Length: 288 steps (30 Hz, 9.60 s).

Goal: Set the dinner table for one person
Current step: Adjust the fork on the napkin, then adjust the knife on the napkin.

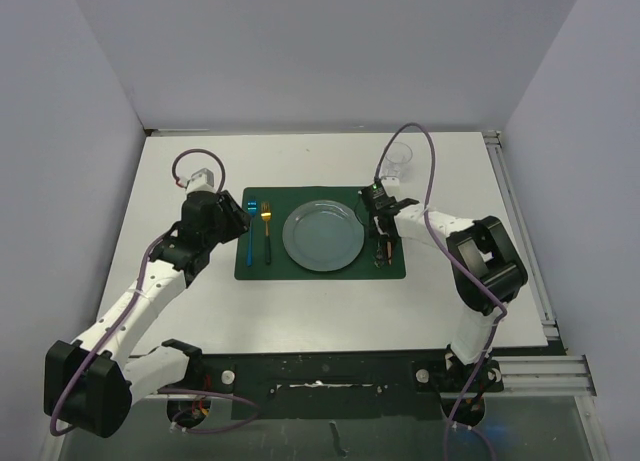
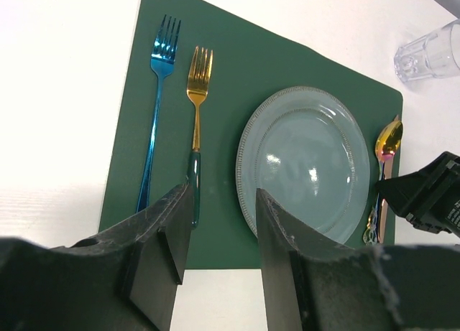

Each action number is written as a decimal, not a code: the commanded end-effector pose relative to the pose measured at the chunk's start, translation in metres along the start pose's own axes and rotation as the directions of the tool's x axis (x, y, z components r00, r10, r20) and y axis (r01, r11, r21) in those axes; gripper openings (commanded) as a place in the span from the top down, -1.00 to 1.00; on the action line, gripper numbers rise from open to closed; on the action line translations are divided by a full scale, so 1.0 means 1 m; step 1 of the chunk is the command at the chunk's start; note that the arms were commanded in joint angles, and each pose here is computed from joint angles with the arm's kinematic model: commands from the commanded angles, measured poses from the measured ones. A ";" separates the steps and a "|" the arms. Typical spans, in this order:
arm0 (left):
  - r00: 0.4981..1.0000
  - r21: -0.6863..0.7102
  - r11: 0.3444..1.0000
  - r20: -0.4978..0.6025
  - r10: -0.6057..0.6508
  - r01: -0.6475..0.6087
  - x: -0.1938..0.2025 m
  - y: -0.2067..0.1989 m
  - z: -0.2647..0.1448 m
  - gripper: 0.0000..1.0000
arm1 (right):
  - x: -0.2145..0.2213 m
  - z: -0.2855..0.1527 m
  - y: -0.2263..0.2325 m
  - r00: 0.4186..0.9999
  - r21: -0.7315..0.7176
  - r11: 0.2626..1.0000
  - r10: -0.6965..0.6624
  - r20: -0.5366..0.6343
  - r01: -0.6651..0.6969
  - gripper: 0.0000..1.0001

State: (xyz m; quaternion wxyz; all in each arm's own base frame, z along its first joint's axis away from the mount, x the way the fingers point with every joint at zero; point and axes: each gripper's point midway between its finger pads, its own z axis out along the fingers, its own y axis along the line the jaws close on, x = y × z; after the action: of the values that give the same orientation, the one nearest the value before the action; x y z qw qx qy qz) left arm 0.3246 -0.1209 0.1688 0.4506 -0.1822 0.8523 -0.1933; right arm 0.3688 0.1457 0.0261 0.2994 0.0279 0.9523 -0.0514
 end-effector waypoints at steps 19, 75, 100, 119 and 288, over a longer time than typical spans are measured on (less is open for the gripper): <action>0.998 0.003 1.000 0.065 0.012 -0.013 -0.015 -0.005 0.007 0.25 | 0.014 0.020 0.014 0.999 -0.040 0.999 0.017 -0.044 -0.019 1.00; 0.999 -0.039 0.999 0.013 0.032 -0.032 0.007 0.010 0.026 0.26 | 0.003 0.007 0.034 1.000 -0.063 0.998 -0.007 -0.028 0.005 0.96; 1.000 -0.022 0.999 0.007 0.026 -0.026 0.010 0.006 0.028 0.25 | -0.043 -0.031 -0.003 0.997 0.069 0.998 -0.019 0.079 0.013 0.66; 1.000 -0.028 0.999 -0.013 0.025 -0.025 0.019 0.009 0.032 0.25 | -0.013 -0.026 0.020 1.000 -0.050 0.999 0.001 0.013 -0.001 0.67; 0.999 0.011 0.999 -0.016 0.040 -0.040 0.022 -0.009 0.038 0.26 | 0.061 -0.025 -0.034 0.977 0.048 0.993 -0.096 -0.190 0.107 0.38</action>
State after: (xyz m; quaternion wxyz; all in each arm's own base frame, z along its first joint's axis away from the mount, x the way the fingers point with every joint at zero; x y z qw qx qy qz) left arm 0.3309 -0.1387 0.1133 0.4150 -0.1655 0.8782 -0.1706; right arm 0.3150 0.1250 0.0180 0.2357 0.0123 0.9697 -0.0632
